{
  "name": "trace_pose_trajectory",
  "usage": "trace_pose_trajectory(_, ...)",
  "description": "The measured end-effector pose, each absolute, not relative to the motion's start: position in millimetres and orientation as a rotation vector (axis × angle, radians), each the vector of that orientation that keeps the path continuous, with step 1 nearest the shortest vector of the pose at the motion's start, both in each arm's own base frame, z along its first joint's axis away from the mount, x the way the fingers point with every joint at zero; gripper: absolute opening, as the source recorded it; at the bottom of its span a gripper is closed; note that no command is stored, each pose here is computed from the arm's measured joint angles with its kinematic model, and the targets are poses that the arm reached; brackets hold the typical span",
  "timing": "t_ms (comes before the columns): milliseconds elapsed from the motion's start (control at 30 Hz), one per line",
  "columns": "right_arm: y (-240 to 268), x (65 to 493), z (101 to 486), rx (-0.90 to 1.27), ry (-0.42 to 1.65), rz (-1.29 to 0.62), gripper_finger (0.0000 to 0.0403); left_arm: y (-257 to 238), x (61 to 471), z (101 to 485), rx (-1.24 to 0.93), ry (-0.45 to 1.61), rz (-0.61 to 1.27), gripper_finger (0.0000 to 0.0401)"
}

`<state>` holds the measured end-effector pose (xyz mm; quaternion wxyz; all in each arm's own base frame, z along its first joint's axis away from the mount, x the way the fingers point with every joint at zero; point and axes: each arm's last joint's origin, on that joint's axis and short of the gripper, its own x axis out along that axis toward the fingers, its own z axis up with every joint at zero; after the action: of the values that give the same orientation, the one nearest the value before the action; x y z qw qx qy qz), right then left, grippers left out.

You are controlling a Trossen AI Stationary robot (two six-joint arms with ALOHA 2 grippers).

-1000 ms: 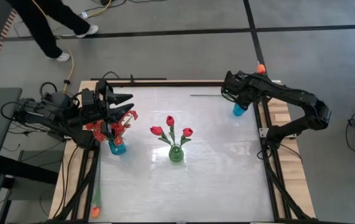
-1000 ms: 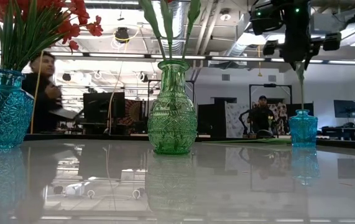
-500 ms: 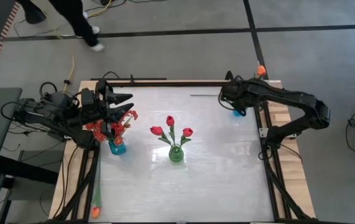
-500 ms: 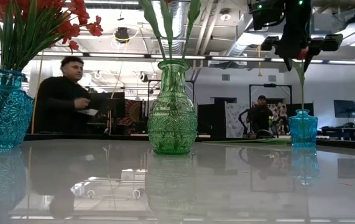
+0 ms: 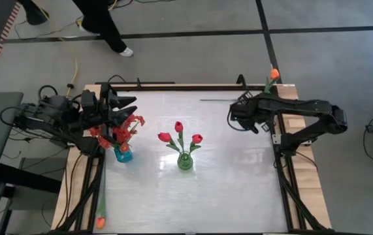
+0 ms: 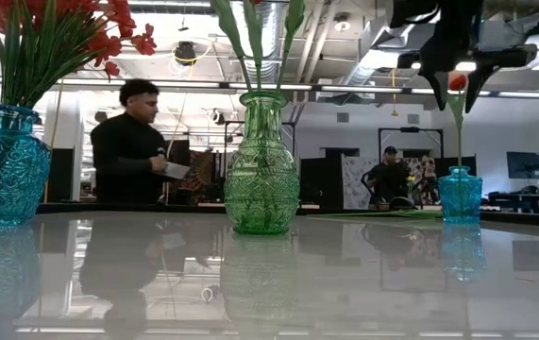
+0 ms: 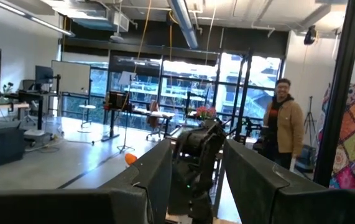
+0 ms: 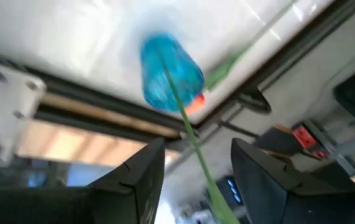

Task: Sort flowers into vase by color
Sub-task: Put the top orange flower into the right blue vase

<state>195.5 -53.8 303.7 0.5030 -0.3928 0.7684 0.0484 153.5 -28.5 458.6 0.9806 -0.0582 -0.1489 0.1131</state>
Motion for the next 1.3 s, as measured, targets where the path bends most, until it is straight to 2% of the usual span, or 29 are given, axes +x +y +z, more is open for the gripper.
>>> trace_pose_trajectory(400, -6.9, 212.7, 299.5, -0.593, 1.580, 0.057, 0.0210, -22.6, 148.5, 461.2, -0.104, -0.323, 0.190, 0.0134)
trace_pose_trajectory(567, 12.7, 222.7, 300.0, -0.433, 1.437, -0.050, 0.0210, -16.1, 150.6, 460.9, -0.108, -0.326, 0.138, 0.0134)
trace_pose_trajectory(733, 25.1, 231.6, 301.7, -0.182, 1.291, -0.228, 0.0210, -10.5, 151.4, 461.1, -0.113, -0.332, 0.116, 0.0134)
trace_pose_trajectory(1000, 28.4, 260.1, 313.8, 0.457, 0.863, -0.518, 0.0210, -10.9, 155.4, 457.6, -0.141, -0.299, 0.067, 0.0134)
trace_pose_trajectory(1167, 22.7, 274.8, 322.7, 0.692, 0.573, -0.642, 0.0210, -11.2, 158.7, 455.7, -0.159, -0.286, 0.066, 0.0134)
trace_pose_trajectory(1300, 15.3, 282.2, 325.3, 0.771, 0.426, -0.684, 0.0210, -11.5, 160.9, 455.2, -0.167, -0.285, 0.064, 0.0134)
